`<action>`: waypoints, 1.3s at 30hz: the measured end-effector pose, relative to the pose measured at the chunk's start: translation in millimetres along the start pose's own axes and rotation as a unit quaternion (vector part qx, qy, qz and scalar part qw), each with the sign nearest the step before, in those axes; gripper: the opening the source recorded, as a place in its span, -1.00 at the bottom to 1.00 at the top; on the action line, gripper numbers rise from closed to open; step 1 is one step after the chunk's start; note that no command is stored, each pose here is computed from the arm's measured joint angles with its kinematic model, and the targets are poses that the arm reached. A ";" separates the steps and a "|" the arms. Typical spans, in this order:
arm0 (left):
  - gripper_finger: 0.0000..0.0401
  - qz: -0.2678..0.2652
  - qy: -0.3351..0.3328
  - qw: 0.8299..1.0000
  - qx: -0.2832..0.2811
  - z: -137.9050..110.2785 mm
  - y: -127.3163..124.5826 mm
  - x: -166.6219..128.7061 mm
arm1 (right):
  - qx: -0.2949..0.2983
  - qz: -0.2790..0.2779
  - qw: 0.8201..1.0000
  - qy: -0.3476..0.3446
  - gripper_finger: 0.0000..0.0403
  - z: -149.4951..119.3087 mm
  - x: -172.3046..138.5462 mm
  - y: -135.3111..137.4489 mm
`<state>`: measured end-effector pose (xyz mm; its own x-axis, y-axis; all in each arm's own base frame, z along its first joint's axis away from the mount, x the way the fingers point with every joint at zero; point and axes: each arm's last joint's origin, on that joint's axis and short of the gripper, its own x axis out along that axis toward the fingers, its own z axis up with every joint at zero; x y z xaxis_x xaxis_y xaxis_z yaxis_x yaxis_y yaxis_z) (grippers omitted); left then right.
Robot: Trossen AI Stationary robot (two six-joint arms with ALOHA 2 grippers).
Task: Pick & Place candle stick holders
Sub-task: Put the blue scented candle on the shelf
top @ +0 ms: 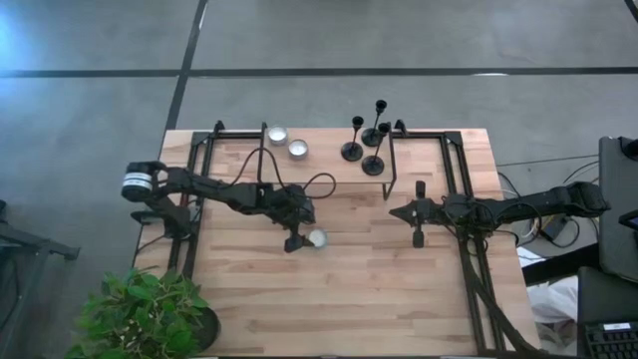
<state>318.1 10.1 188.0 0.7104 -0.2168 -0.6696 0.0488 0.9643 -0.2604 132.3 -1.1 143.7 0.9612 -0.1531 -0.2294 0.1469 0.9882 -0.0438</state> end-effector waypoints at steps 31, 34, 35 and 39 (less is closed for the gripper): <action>0.93 0.052 0.071 0.994 0.071 -5.9 -8.2 60.3 | 0.000 0.000 1.000 0.000 -0.96 0.0 0.0 0.0; 0.93 0.064 0.072 0.992 0.079 -6.3 -7.7 61.1 | 0.000 0.000 1.000 0.000 -0.96 0.0 0.0 0.0; 0.93 0.068 0.072 0.992 0.083 -6.4 -7.4 61.3 | 0.000 0.000 1.000 0.000 -0.96 0.0 0.0 0.0; 0.93 0.085 0.078 0.989 0.095 -7.5 -6.4 61.2 | 0.000 0.000 1.000 0.000 -0.96 0.0 0.0 0.0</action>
<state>356.1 -10.5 143.5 0.6039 -0.0561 -0.7951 0.0800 0.9967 -0.0096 132.3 -1.1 143.7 0.9612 -0.1529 -0.2294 0.1467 0.9882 -0.0437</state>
